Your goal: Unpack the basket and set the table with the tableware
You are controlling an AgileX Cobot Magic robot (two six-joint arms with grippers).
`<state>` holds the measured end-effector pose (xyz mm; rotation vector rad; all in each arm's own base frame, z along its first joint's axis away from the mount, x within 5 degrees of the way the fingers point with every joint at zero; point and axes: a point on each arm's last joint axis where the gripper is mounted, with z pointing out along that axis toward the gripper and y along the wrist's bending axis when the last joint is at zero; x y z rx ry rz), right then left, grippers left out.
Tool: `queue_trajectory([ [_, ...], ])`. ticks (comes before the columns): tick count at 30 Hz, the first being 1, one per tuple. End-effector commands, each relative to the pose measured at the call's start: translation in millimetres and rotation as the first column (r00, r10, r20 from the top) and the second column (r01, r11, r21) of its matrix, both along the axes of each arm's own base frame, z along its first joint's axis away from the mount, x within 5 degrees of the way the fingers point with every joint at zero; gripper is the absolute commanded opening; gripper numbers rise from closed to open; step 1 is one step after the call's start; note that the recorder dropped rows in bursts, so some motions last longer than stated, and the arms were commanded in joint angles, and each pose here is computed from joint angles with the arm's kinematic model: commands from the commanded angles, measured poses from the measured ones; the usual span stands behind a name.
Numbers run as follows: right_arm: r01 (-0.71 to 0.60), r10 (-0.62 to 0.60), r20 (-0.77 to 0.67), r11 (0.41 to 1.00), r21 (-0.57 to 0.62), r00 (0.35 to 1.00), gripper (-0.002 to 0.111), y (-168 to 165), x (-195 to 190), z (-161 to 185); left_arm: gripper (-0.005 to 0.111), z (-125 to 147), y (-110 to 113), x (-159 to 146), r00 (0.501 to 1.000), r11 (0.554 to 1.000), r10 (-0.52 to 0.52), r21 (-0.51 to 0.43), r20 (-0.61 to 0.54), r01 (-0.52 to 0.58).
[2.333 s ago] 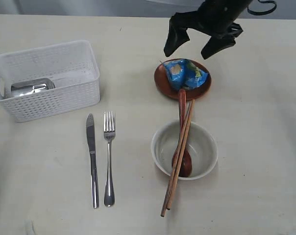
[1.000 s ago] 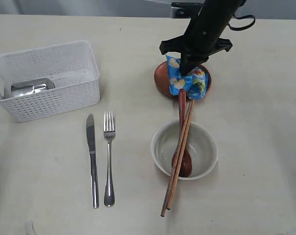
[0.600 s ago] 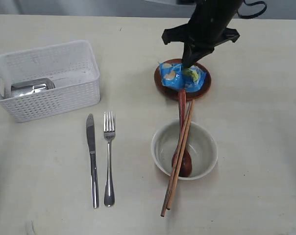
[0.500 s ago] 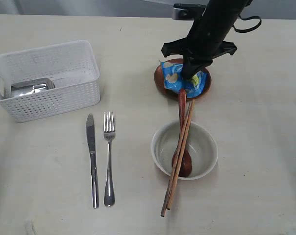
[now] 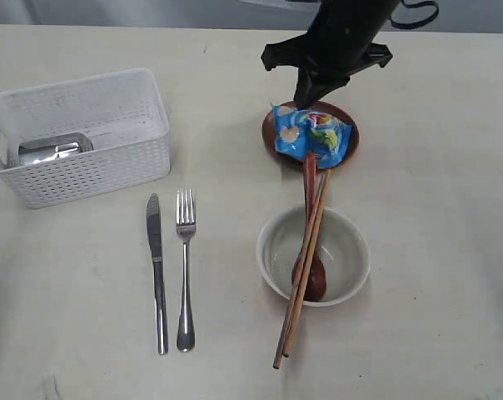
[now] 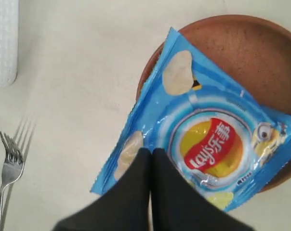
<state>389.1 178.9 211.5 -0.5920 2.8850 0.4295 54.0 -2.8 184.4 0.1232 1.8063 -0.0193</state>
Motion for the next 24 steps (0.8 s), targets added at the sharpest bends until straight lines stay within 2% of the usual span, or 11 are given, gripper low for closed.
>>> queue_trajectory([
  [1,-0.013,0.009,-0.090,0.999,-0.042,0.996,-0.001,-0.3,1.1,-26.0,0.000,0.2,-0.4,0.1,1.000,1.000,-0.006,0.001,0.011,0.006],
  [6,-0.017,0.009,-0.141,0.998,-0.061,0.990,-0.001,0.5,2.8,-46.7,0.000,0.2,-0.4,0.1,1.000,1.000,-0.006,0.001,0.011,0.006],
  [11,-0.022,0.015,-0.132,0.998,-0.053,0.991,-0.001,0.6,2.0,-41.4,0.000,0.2,-0.4,0.1,1.000,1.000,-0.006,0.001,0.011,0.006],
  [18,-0.035,0.035,0.009,0.999,-0.003,0.999,-0.001,-0.6,-1.3,3.5,0.000,0.2,-0.4,0.1,1.000,1.000,-0.006,0.001,0.011,0.006],
  [24,-0.106,0.078,0.138,0.973,0.204,0.987,0.000,10.3,-13.1,54.2,0.000,0.2,-0.4,0.1,1.000,1.000,-0.006,0.001,0.011,0.006],
])
